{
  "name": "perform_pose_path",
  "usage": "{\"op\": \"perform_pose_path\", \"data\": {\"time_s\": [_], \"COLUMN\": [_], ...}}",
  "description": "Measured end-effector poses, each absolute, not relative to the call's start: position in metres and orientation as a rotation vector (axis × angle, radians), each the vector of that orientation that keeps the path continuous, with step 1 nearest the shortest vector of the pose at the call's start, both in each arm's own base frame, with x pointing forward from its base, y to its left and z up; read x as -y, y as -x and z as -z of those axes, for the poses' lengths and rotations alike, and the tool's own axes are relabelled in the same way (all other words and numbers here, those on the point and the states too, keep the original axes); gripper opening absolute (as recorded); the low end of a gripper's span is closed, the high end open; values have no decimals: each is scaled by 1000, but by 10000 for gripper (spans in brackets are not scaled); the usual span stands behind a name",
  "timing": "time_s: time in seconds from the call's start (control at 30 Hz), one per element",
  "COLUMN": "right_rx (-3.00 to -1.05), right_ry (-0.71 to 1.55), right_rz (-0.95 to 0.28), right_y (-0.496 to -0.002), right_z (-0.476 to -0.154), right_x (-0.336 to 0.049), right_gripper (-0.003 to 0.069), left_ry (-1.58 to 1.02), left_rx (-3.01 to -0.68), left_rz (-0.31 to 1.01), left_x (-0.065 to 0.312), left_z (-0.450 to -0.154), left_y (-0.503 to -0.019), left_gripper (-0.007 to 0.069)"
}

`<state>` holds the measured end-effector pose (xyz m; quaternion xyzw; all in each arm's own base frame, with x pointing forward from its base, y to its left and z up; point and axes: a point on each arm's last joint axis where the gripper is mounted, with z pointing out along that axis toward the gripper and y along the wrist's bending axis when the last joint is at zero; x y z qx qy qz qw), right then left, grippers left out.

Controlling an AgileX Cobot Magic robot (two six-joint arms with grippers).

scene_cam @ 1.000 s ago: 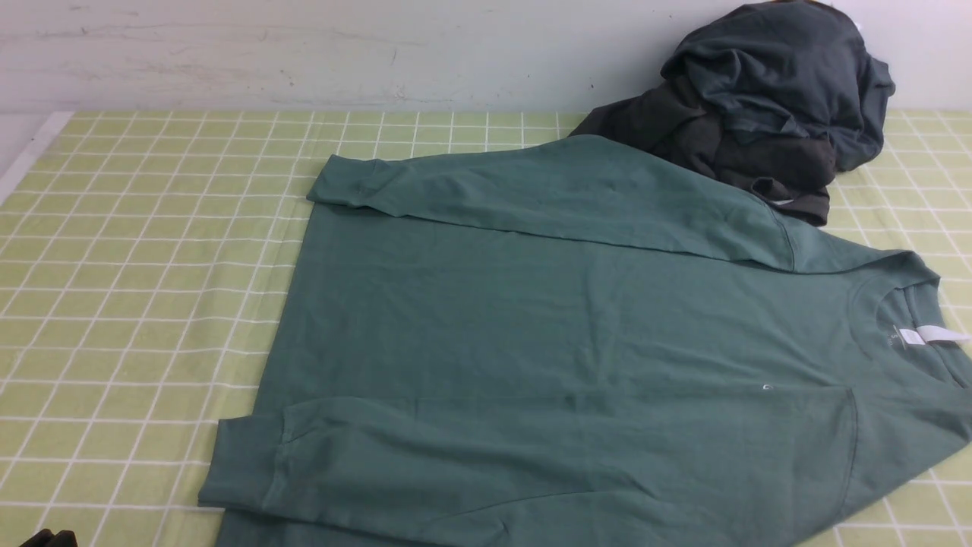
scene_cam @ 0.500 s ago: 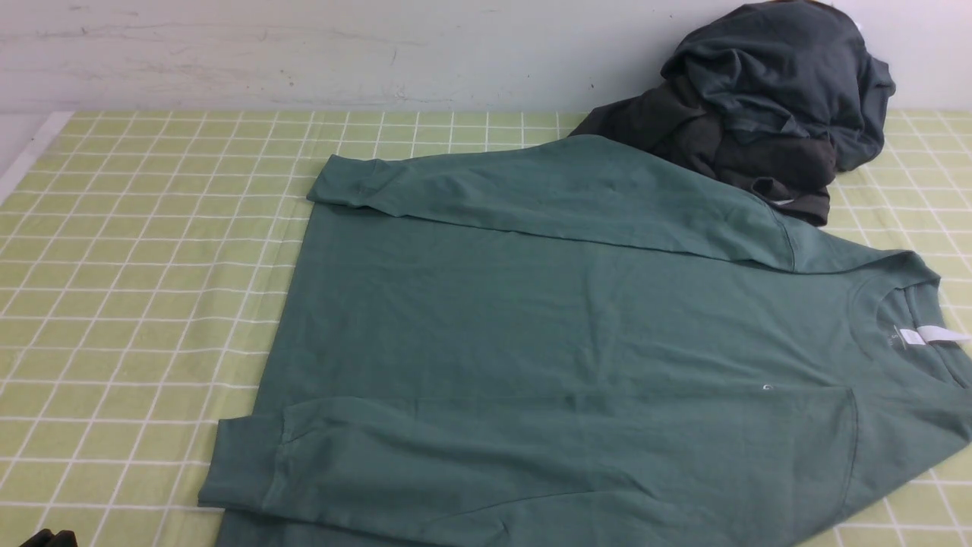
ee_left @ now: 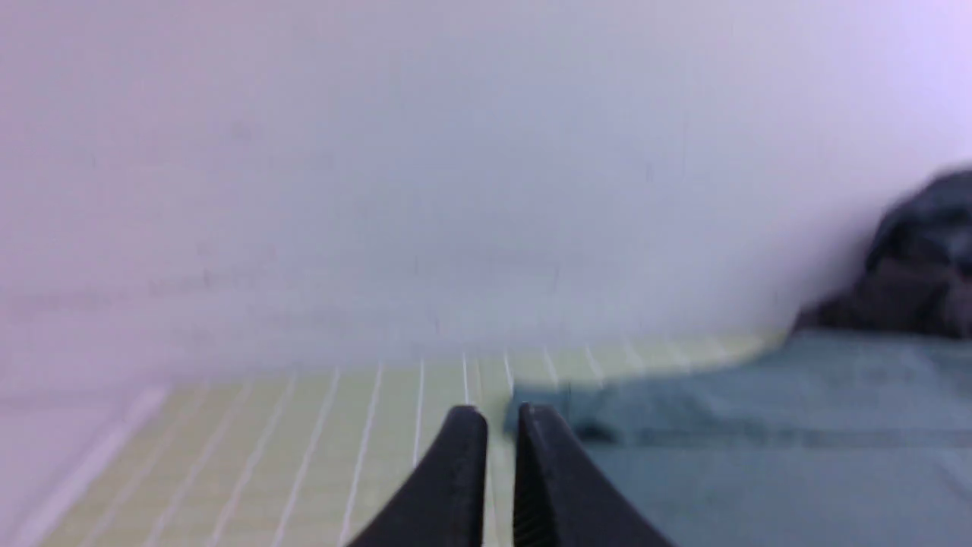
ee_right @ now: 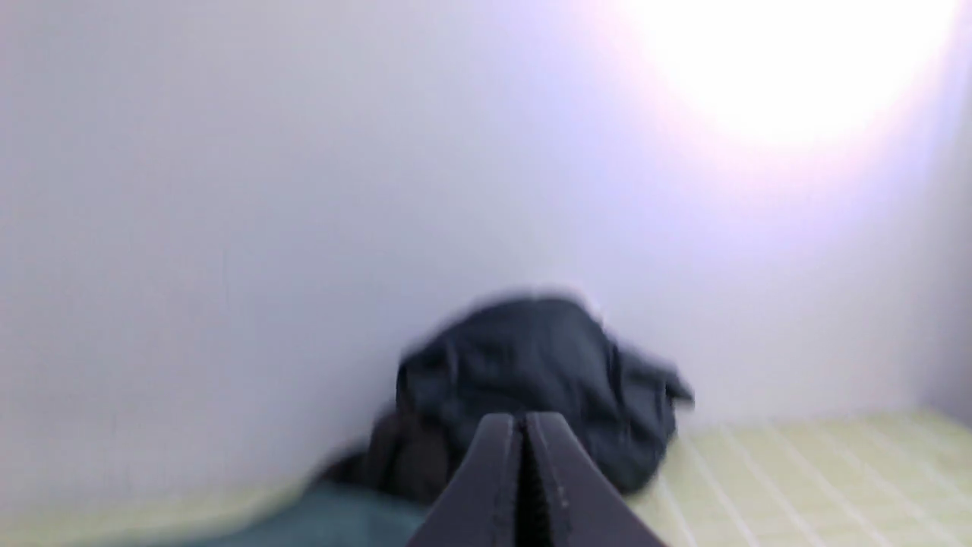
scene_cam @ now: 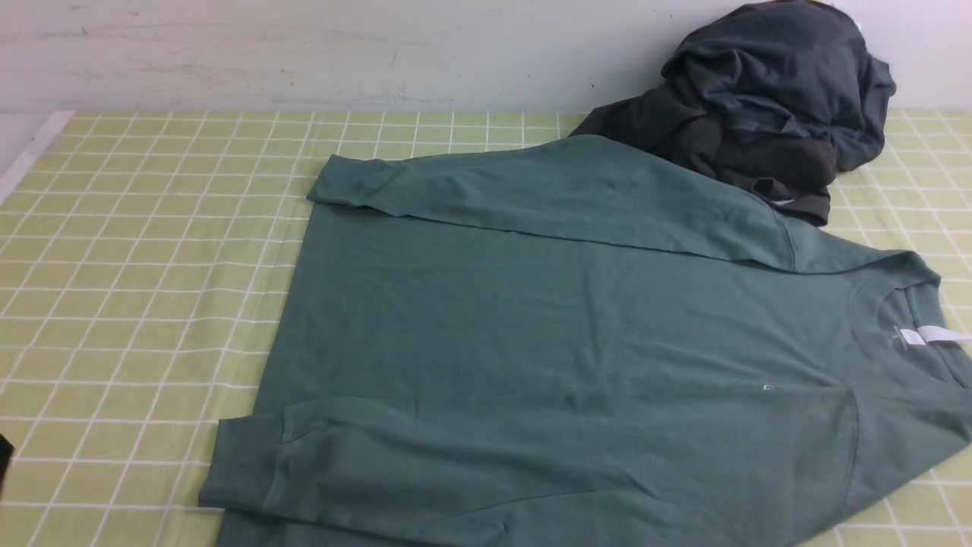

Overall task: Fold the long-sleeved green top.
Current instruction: Use the left arm to clamp the cuff closest to it

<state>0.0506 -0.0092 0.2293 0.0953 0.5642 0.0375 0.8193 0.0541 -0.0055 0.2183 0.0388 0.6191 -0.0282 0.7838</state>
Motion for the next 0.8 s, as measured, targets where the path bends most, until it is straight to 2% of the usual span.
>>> {"op": "perform_pose_path", "data": {"time_s": [0.1,0.2,0.3,0.33,0.37,0.43,0.57,0.67,0.73,0.8], "right_rx": [-1009,-838,-824,-826,-835,-872,-1051,-1298,-1457,-1695], "right_ry": [-327,-414,-353,-334,-265,-142,35,93,67,11], "right_rz": [-161,-259,-269,-261,-230,-145,34,123,119,84], "right_y": [-43,-35,-33,-32,-30,-29,-52,-91,-108,-125], "right_z": [-242,-252,-265,-267,-282,-311,-354,-359,-350,-329], "right_x": [17,22,17,16,12,5,-2,0,3,5], "right_gripper": [-14,-14,-14,-14,-14,-14,-14,-14,-14,-14], "left_ry": [-65,-12,7,6,-4,-25,-87,-125,-111,-68], "left_rx": [-1147,-966,-915,-928,-928,-986,-1164,-1411,-1586,-1853], "left_rz": [84,180,233,231,215,168,48,-1,14,53], "left_x": [5,5,5,5,4,4,6,10,11,13], "left_z": [-235,-251,-288,-290,-321,-353,-395,-385,-367,-337], "left_y": [-49,-40,-30,-31,-26,-27,-57,-108,-133,-158], "left_gripper": [51,51,47,47,34,14,-3,-3,-3,-3]}}
